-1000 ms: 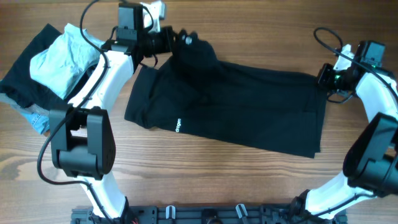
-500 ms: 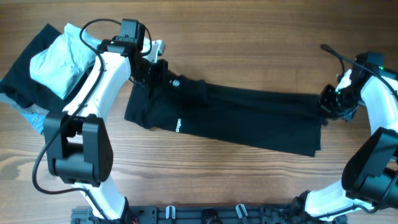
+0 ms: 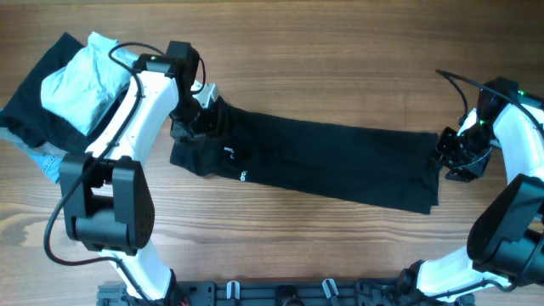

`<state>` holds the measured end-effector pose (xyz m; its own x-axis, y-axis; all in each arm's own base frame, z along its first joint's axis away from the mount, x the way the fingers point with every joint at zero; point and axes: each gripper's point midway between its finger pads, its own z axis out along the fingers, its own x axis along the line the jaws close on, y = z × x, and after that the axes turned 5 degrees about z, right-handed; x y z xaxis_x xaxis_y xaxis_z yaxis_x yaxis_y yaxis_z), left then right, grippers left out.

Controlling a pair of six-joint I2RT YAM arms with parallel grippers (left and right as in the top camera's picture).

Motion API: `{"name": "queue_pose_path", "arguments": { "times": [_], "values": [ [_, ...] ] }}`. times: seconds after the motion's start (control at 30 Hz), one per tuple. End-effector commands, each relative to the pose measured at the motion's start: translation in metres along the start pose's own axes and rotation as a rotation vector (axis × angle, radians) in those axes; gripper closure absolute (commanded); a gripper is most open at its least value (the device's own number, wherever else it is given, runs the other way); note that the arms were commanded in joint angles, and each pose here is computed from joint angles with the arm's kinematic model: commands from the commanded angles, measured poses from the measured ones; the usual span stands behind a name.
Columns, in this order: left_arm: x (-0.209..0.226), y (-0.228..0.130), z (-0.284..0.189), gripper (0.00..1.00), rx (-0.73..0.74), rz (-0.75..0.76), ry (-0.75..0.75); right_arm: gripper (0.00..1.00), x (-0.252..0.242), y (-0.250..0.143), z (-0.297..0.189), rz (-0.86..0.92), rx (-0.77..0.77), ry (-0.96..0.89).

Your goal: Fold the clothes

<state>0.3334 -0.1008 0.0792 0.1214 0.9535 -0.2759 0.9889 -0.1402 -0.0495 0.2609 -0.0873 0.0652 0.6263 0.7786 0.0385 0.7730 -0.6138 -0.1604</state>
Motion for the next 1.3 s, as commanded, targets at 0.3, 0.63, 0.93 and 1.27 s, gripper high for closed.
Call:
{"name": "queue_pose_path", "arguments": {
  "times": [0.3, 0.63, 0.93, 1.27],
  "values": [
    [-0.024, 0.023, 0.005, 0.43, -0.103, 0.111, -0.058, 0.00, -0.022, 0.022, 0.025, 0.078, -0.092, 0.085],
    [-0.023, 0.025, -0.009, 0.31, -0.144, 0.119, -0.041, 0.00, 0.015, -0.010, 0.068, 0.042, -0.025, 0.496],
    [-0.037, 0.021, -0.058, 0.28, -0.278, 0.178, -0.039, 0.96, 0.020, -0.010, 0.076, 0.007, -0.040, 0.406],
    [-0.022, 0.000, -0.093, 0.26, -0.329, 0.167, 0.098, 0.96, 0.001, 0.029, -0.046, 0.000, -0.230, 0.205]
  ]
}}
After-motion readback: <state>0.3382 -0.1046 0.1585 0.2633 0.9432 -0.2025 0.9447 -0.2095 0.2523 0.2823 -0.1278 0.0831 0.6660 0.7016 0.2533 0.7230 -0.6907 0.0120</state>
